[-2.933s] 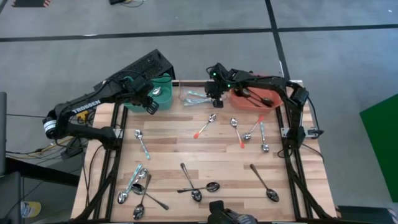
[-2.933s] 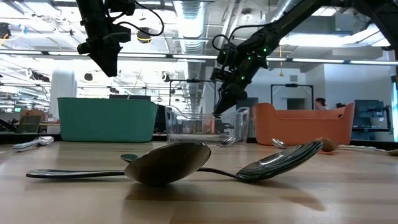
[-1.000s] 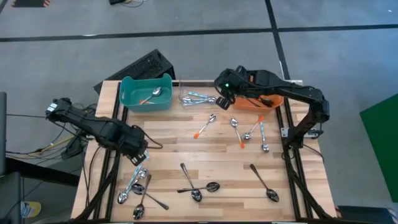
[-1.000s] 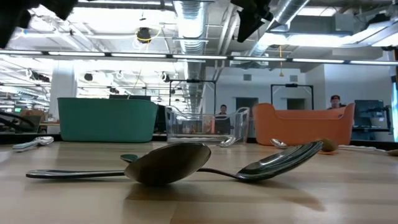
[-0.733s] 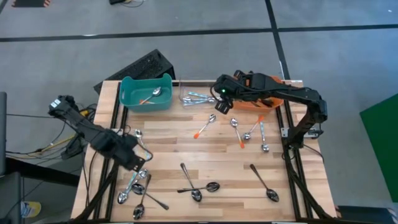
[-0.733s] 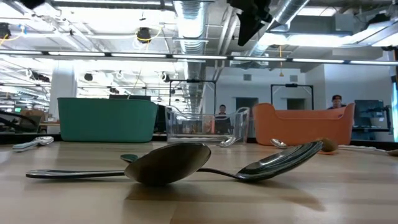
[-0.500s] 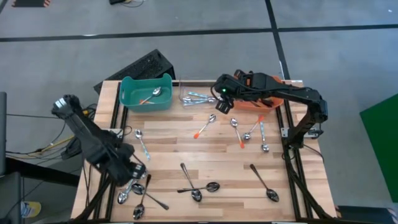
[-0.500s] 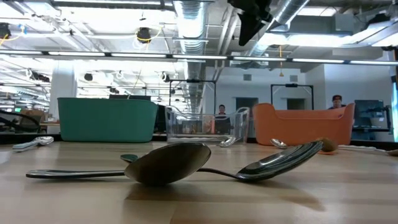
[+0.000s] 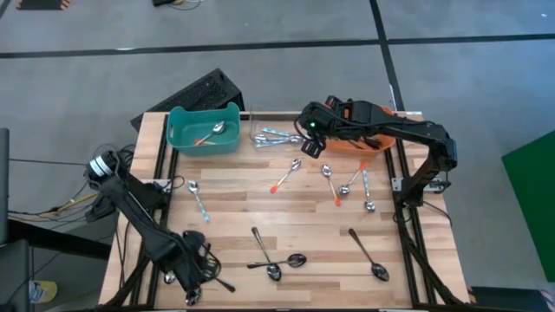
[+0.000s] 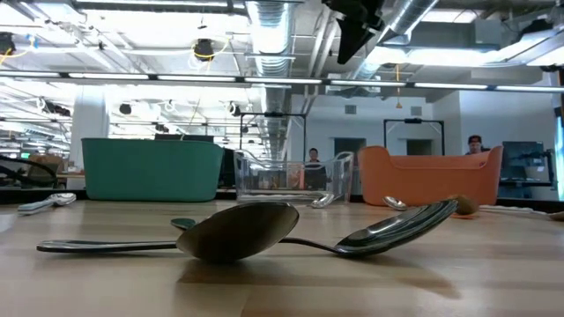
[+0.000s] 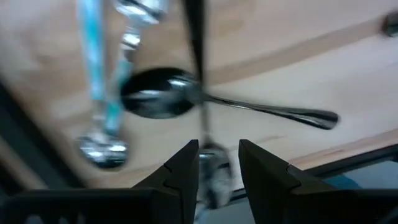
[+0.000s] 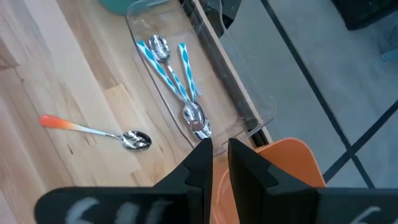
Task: Sort silverware by color (type)
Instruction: Put the black spoon into the orange bin
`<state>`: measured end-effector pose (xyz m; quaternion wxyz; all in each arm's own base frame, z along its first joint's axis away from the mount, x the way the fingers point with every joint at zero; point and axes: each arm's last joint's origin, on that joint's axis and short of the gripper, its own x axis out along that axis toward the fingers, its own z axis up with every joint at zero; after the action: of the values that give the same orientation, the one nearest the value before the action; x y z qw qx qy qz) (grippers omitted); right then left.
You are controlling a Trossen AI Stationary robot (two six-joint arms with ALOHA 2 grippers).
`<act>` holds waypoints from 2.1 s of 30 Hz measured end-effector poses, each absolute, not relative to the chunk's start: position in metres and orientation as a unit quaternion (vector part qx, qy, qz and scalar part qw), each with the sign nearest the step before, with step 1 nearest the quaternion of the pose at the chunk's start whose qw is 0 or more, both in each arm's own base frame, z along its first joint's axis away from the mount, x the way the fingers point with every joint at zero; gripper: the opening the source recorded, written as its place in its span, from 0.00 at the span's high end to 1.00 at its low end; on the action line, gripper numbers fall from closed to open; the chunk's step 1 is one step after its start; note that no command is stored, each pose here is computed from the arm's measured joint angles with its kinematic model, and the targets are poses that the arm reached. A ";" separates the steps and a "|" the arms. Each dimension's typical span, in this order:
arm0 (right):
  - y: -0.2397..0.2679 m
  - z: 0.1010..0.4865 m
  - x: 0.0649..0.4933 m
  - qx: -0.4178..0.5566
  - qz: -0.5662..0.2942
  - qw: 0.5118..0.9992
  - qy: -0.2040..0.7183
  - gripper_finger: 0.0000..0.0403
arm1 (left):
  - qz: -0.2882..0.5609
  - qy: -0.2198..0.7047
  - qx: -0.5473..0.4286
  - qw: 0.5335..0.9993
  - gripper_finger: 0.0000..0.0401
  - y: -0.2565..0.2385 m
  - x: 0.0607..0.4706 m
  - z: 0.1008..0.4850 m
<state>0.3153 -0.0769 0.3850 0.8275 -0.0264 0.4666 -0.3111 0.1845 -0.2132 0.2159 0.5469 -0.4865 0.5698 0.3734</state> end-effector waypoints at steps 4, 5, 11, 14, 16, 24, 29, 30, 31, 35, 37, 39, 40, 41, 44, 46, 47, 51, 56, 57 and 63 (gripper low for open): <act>-0.077 0.385 0.315 -0.027 -0.311 0.828 0.467 0.82 | 0.375 0.564 -0.508 0.532 0.75 -0.231 0.189 0.199; -0.077 0.385 0.315 -0.027 -0.311 0.828 0.467 0.82 | 0.381 0.562 -0.512 0.527 0.75 -0.233 0.189 0.196; -0.077 0.385 0.315 -0.027 -0.310 0.827 0.468 0.82 | 0.406 0.571 -0.510 0.499 0.75 -0.245 0.185 0.185; -0.077 0.385 0.315 -0.028 -0.310 0.827 0.468 0.82 | 0.413 0.572 -0.506 0.497 0.75 -0.248 0.183 0.179; -0.077 0.385 0.315 -0.028 -0.310 0.827 0.468 0.82 | 0.422 0.570 -0.504 0.492 0.75 -0.249 0.184 0.175; -0.077 0.385 0.315 -0.028 -0.309 0.827 0.468 0.82 | 0.435 0.555 -0.503 0.500 0.75 -0.248 0.189 0.166; -0.077 0.385 0.315 -0.028 -0.309 0.827 0.468 0.82 | 0.437 0.556 -0.502 0.499 0.75 -0.245 0.192 0.164; -0.077 0.385 0.315 -0.028 -0.309 0.827 0.468 0.82 | 0.440 0.555 -0.501 0.498 0.75 -0.245 0.192 0.163; -0.077 0.385 0.315 -0.027 -0.309 0.828 0.468 0.82 | 0.443 0.554 -0.501 0.495 0.75 -0.244 0.191 0.162; -0.076 0.385 0.315 -0.028 -0.308 0.828 0.468 0.82 | 0.457 0.573 -0.496 0.466 0.75 -0.239 0.186 0.152; -0.076 0.385 0.315 -0.027 -0.308 0.828 0.468 0.82 | 0.441 0.574 -0.510 0.464 0.75 -0.240 0.187 0.149; -0.076 0.385 0.315 -0.027 -0.308 0.828 0.469 0.82 | 0.422 0.567 -0.528 0.471 0.75 -0.242 0.190 0.148; -0.076 0.385 0.315 -0.027 -0.308 0.827 0.469 0.82 | 0.414 0.563 -0.535 0.474 0.75 -0.244 0.191 0.148; -0.076 0.385 0.315 -0.027 -0.308 0.827 0.469 0.82 | 0.411 0.559 -0.538 0.479 0.75 -0.244 0.192 0.148; -0.076 0.385 0.315 -0.027 -0.308 0.827 0.469 0.82 | 0.415 0.556 -0.537 0.480 0.75 -0.243 0.193 0.147; -0.076 0.385 0.315 -0.027 -0.308 0.827 0.469 0.82 | 0.418 0.555 -0.535 0.481 0.75 -0.242 0.192 0.147; -0.076 0.385 0.315 -0.027 -0.308 0.828 0.469 0.82 | 0.418 0.553 -0.535 0.483 0.75 -0.242 0.193 0.147; -0.076 0.385 0.315 -0.027 -0.308 0.828 0.469 0.82 | 0.418 0.547 -0.535 0.489 0.75 -0.242 0.193 0.149; -0.076 0.385 0.315 -0.027 -0.308 0.828 0.468 0.82 | 0.405 0.544 -0.543 0.496 0.75 -0.246 0.197 0.155; -0.076 0.385 0.315 -0.027 -0.308 0.828 0.468 0.82 | 0.403 0.542 -0.545 0.497 0.75 -0.247 0.198 0.156; -0.076 0.385 0.315 -0.036 -0.303 0.827 0.471 0.82 | 0.397 0.541 -0.547 0.501 0.75 -0.247 0.198 0.156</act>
<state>0.3153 -0.0762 0.3849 0.8275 -0.0357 0.4714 -0.3029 0.1984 -0.2475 0.1563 0.5009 -0.5465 0.5410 0.3971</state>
